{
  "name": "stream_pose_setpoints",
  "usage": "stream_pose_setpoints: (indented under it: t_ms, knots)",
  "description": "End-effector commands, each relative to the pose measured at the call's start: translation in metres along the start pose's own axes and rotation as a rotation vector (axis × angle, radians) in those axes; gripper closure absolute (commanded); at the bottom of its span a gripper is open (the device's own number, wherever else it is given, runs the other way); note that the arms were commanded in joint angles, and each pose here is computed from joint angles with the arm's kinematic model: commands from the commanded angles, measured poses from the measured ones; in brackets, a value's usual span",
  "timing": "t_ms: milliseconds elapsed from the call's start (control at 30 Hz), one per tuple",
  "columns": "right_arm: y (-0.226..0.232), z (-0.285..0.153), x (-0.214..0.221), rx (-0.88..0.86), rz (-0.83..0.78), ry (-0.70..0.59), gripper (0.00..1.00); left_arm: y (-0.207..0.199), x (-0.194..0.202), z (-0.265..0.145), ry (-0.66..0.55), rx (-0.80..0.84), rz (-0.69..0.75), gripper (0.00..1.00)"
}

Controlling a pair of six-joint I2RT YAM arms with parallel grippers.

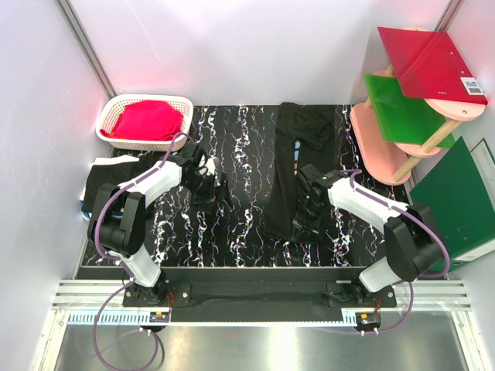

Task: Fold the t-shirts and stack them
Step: Grab the bottom of the folded rectangular tshirt with both arms

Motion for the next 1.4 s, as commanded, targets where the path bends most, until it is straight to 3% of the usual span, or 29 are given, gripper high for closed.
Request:
stream_pose_setpoints:
  t_ms: [0, 333, 667, 700, 767, 800, 900, 933, 1000, 1100, 1200, 1367]
  knots:
    - [-0.016, 0.009, 0.005, 0.095, 0.028, 0.021, 1.00, -0.010, -0.013, -0.004, -0.034, 0.046, 0.035, 0.01]
    - [-0.015, -0.004, -0.013, 0.142, 0.009, -0.096, 1.00, -0.011, -0.014, -0.004, -0.031, 0.051, 0.031, 0.01]
    - [-0.039, 0.039, -0.041, 0.332, -0.014, -0.131, 1.00, -0.015, -0.015, -0.005, -0.024, 0.066, 0.037, 0.01]
    - [-0.038, 0.037, -0.045, 0.337, -0.023, -0.145, 0.94, -0.014, -0.014, -0.005, -0.021, 0.065, 0.037, 0.01]
    - [-0.027, 0.023, -0.051, 0.307, -0.041, -0.189, 0.69, -0.015, -0.014, -0.006, -0.020, 0.066, 0.039, 0.01]
    - [-0.023, 0.014, -0.053, 0.289, -0.043, -0.216, 0.42, -0.015, -0.014, -0.007, -0.018, 0.067, 0.040, 0.01]
    - [-0.007, -0.030, -0.059, 0.201, -0.050, -0.362, 0.08, -0.015, -0.013, -0.007, -0.016, 0.064, 0.040, 0.01]
    - [-0.001, -0.051, -0.059, 0.152, -0.050, -0.433, 0.03, -0.014, -0.012, -0.006, -0.011, 0.062, 0.035, 0.01]
    - [0.006, -0.077, -0.071, 0.127, -0.045, -0.560, 0.01, -0.014, -0.012, -0.006, -0.009, 0.064, 0.031, 0.01]
    - [0.013, -0.098, -0.089, 0.135, -0.093, -0.642, 0.00, -0.016, -0.014, -0.005, -0.005, 0.068, 0.029, 0.01]
    - [0.019, -0.079, -0.135, 0.241, -0.155, -0.609, 0.00, -0.020, -0.019, -0.007, -0.006, 0.072, 0.034, 0.01]
    - [0.050, -0.043, -0.201, 0.245, -0.232, -0.602, 0.04, -0.022, -0.020, -0.012, -0.002, 0.056, 0.039, 0.01]
Point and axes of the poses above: each gripper's point midway between its finger pads, its own z axis out along the fingers, its own y axis along the line the jaws close on, x = y × z, the point moved 4 cm from there along -z, back along the fingers, and after that the axes turned 8 degrees about -z, right-handed, at the moved point
